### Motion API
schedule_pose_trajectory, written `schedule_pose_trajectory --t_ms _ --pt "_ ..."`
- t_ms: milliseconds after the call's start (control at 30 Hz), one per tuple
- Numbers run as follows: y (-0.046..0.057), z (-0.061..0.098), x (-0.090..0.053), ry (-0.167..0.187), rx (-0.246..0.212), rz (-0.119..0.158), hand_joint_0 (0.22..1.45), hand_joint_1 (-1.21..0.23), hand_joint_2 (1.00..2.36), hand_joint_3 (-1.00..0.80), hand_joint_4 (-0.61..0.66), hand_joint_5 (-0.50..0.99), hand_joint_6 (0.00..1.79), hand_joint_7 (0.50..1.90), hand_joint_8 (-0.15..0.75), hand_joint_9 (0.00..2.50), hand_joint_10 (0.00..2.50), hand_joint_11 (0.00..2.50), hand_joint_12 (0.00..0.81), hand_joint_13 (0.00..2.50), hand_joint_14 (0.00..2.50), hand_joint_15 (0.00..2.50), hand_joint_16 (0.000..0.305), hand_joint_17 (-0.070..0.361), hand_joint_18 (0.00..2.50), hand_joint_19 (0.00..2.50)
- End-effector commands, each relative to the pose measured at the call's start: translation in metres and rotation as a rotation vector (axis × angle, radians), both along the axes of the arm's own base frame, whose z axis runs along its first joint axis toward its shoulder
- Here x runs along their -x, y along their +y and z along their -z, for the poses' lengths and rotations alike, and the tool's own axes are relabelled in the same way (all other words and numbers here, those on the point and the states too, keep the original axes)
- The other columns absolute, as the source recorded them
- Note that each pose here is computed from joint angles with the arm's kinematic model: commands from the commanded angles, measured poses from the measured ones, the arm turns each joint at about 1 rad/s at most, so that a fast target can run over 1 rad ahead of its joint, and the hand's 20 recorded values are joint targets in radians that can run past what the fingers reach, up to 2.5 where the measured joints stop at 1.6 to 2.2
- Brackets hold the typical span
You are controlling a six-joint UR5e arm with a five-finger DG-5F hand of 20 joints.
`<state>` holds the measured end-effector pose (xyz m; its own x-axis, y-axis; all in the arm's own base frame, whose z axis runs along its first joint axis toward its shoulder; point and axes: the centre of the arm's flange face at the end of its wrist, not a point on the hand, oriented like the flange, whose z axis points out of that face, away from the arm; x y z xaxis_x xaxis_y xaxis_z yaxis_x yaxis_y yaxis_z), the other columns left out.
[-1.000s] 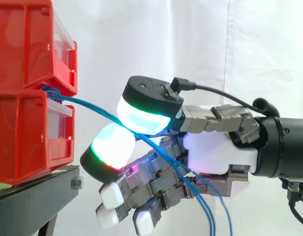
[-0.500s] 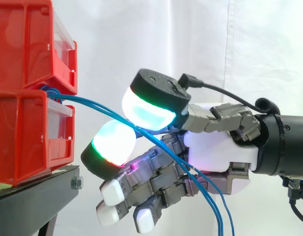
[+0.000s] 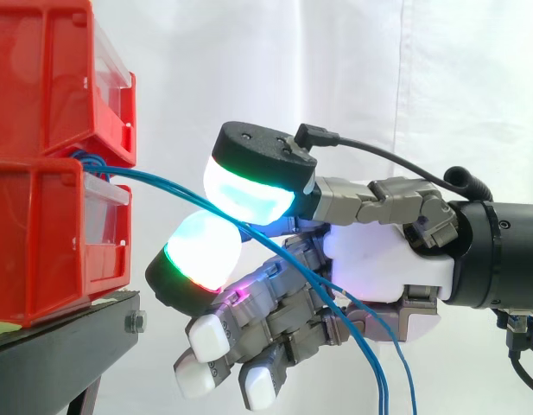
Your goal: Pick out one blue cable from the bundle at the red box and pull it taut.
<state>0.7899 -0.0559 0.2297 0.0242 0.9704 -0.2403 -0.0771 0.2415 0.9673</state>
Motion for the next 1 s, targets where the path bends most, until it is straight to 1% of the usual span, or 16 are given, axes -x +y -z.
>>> schedule_pose_trajectory --t_ms 0,67,133,167,200,300,367,400,500,567,700,800,900,967 --pt "0.0 0.0 0.0 0.0 0.0 0.0 0.62 -0.7 1.02 -0.14 0.15 -0.12 0.89 1.0 0.359 0.99 0.01 0.36 0.46 0.79 0.01 0.39 0.065 0.147 0.81 0.67" --pt "0.0 -0.0002 -0.0001 -0.001 0.0 0.0 0.63 -0.78 1.02 -0.1 0.11 -0.13 0.91 1.0 0.356 0.98 0.02 0.39 0.457 0.78 0.02 0.39 0.064 0.144 0.8 0.68" --pt "0.0012 0.0 -0.0001 0.0 0.0 -0.001 0.64 -0.81 1.02 -0.09 0.07 -0.14 0.91 0.99 0.353 0.97 0.01 0.4 0.449 0.76 0.02 0.38 0.063 0.141 0.79 0.67" --pt "0.0 0.0 0.0 0.0 0.0 0.0 0.66 -0.83 1.02 -0.11 0.04 -0.14 0.92 1.0 0.343 0.95 0.02 0.4 0.443 0.75 0.02 0.38 0.062 0.14 0.79 0.66" --pt "0.0012 0.0 -0.0001 0.0 0.0 -0.001 0.67 -0.84 1.02 -0.12 0.03 -0.14 0.92 1.01 0.344 0.95 0.02 0.4 0.443 0.75 0.02 0.38 0.062 0.139 0.79 0.66" --pt "0.0 0.0 0.0 0.0 0.0 0.0 0.72 -0.88 1.02 -0.2 -0.01 -0.15 0.93 0.98 0.331 0.94 0.02 0.4 0.438 0.75 0.02 0.38 0.061 0.137 0.78 0.65" --pt "0.0001 0.0 0.0 0.0 0.0 -0.001 0.75 -0.92 1.02 -0.24 -0.04 -0.15 0.93 1.03 0.326 0.96 0.02 0.44 0.439 0.74 0.02 0.38 0.06 0.136 0.77 0.65" --pt "0.0 0.0 0.0 0.0 0.0 0.0 0.76 -0.92 1.02 -0.25 -0.04 -0.15 0.93 1.03 0.326 0.97 0.02 0.45 0.438 0.74 0.02 0.38 0.06 0.135 0.77 0.65" --pt "-0.0002 0.0 0.0 0.0 0.0 0.002 0.79 -0.93 1.01 -0.32 -0.08 -0.15 0.94 0.99 0.32 0.98 0.02 0.46 0.43 0.75 0.02 0.39 0.059 0.132 0.76 0.66" --pt "-0.0002 0.0 0.0 0.0 0.0 0.002 0.81 -0.94 1.01 -0.39 -0.1 -0.14 0.94 0.99 0.316 1.0 0.02 0.48 0.426 0.76 0.02 0.4 0.058 0.13 0.77 0.66" --pt "-0.0002 0.0 0.0 0.0 0.0 0.002 0.83 -0.94 1.0 -0.5 -0.12 -0.14 0.95 1.03 0.31 1.03 0.02 0.48 0.423 0.82 0.02 0.43 0.057 0.128 0.78 0.66" --pt "0.0011 -0.0002 -0.0002 -0.001 0.0 0.0 0.83 -0.95 1.0 -0.5 -0.13 -0.14 0.95 1.04 0.306 1.06 0.02 0.51 0.419 0.84 0.02 0.44 0.057 0.128 0.81 0.66" --pt "-0.0002 0.0 0.0 0.0 0.0 0.002 0.81 -0.96 1.0 -0.5 -0.13 -0.13 0.95 1.07 0.301 1.08 0.02 0.52 0.419 0.87 0.02 0.45 0.057 0.127 0.83 0.65" --pt "0.0011 -0.0002 -0.0002 -0.001 0.0 0.0 0.79 -0.96 1.0 -0.5 -0.08 -0.13 0.95 1.05 0.305 1.09 0.02 0.52 0.419 0.88 0.02 0.45 0.057 0.127 0.84 0.65"
